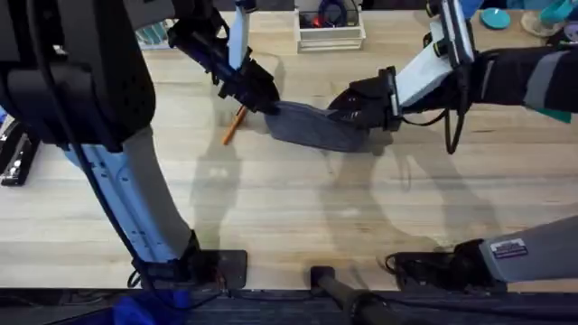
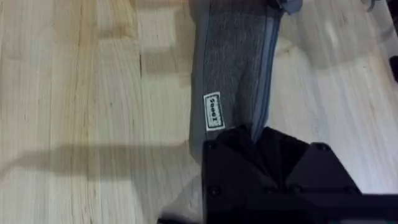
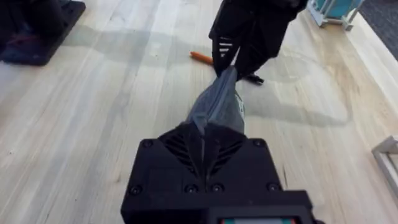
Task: Unzip the bag, pick up the pens from the table one at a time and place them inside, then zip the bag closed.
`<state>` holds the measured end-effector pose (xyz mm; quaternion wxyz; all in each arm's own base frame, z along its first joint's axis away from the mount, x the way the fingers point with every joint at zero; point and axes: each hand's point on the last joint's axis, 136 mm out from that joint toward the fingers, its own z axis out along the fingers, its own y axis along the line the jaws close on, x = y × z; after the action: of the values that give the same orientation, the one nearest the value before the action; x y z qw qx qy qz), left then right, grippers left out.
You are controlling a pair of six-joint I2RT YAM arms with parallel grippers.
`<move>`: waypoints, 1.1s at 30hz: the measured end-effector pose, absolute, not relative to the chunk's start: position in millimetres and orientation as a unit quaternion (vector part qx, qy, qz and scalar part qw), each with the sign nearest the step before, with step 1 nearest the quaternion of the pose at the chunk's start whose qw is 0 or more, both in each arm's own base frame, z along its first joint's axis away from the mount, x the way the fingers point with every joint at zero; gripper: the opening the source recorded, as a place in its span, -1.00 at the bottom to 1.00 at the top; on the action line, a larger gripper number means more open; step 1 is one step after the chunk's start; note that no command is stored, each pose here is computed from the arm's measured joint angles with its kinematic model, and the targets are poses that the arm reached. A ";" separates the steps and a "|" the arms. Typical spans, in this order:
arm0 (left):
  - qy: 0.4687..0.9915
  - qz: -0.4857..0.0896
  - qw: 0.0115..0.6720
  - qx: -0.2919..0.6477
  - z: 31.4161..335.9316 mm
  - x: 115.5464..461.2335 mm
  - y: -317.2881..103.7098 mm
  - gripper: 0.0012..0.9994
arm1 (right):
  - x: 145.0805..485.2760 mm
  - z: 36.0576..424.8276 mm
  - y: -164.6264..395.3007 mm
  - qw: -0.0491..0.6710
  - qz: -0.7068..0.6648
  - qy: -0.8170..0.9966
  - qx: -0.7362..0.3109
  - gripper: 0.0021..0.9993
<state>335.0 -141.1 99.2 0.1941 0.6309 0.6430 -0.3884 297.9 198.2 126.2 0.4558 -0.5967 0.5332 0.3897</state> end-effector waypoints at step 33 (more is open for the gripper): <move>0.643 -0.388 0.193 0.631 98.9 334.9 -140.8 -0.92 | 312.0 129.0 249.4 0.464 0.340 0.520 -0.632 -0.94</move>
<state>334.9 -140.8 98.9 0.1932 0.6314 0.6432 -0.3878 312.0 249.4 129.0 0.4636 -0.6318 0.5201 0.3397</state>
